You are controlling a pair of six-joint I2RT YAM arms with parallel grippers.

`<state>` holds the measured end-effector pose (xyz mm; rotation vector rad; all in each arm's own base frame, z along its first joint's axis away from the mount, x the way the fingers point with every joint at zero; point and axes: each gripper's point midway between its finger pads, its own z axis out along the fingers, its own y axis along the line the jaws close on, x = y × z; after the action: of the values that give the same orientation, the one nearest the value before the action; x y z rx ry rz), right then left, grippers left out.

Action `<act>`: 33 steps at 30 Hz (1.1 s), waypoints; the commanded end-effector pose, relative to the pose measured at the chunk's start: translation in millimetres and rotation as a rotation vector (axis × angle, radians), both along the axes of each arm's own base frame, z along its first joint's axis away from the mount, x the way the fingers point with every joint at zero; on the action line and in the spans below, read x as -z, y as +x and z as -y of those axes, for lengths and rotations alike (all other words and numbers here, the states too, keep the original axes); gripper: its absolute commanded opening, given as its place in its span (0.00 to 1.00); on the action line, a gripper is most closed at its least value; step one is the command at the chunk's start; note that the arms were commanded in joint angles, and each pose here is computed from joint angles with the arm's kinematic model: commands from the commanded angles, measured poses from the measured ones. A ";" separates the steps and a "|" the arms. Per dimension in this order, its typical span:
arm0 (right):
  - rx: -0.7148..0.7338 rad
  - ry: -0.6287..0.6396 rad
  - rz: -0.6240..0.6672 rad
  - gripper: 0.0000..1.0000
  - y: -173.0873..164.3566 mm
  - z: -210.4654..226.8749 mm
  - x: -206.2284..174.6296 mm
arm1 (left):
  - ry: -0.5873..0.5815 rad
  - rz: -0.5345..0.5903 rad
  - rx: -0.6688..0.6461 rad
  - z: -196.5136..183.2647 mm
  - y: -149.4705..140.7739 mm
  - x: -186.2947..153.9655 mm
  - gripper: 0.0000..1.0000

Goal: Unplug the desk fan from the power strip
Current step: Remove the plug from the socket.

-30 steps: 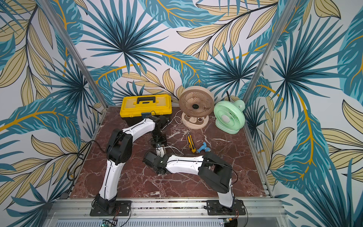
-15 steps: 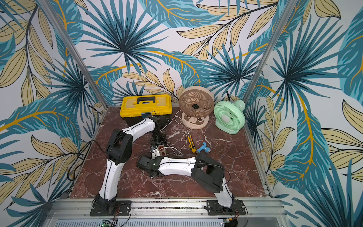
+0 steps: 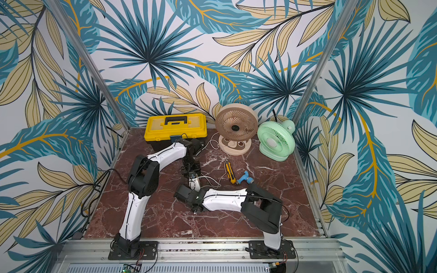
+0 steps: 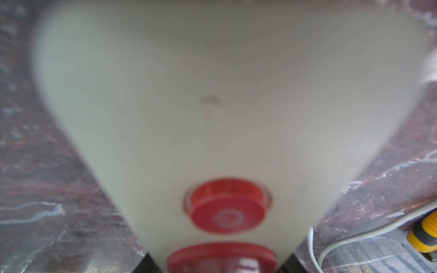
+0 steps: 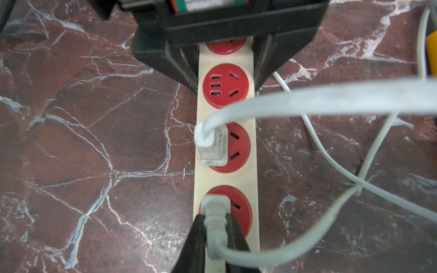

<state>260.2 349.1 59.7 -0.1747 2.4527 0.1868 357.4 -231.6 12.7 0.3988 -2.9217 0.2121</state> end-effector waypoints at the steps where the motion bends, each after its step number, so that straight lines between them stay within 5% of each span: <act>1: 0.050 0.008 -0.085 0.00 -9.3 23.2 20.3 | 0.161 -0.105 0.038 -37.3 -21.0 86.2 0.00; 15: 0.077 0.048 -0.115 0.00 -8.0 30.3 28.0 | 0.164 -0.103 0.041 -37.9 -21.1 86.3 0.00; 33: -0.128 -0.240 0.089 0.00 -26.1 -30.9 -11.7 | 0.161 -0.098 0.041 -37.0 -20.2 86.0 0.00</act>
<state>251.8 367.4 62.5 -0.3001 2.4040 -0.0129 353.3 -229.3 12.8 0.3366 -2.9227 0.2042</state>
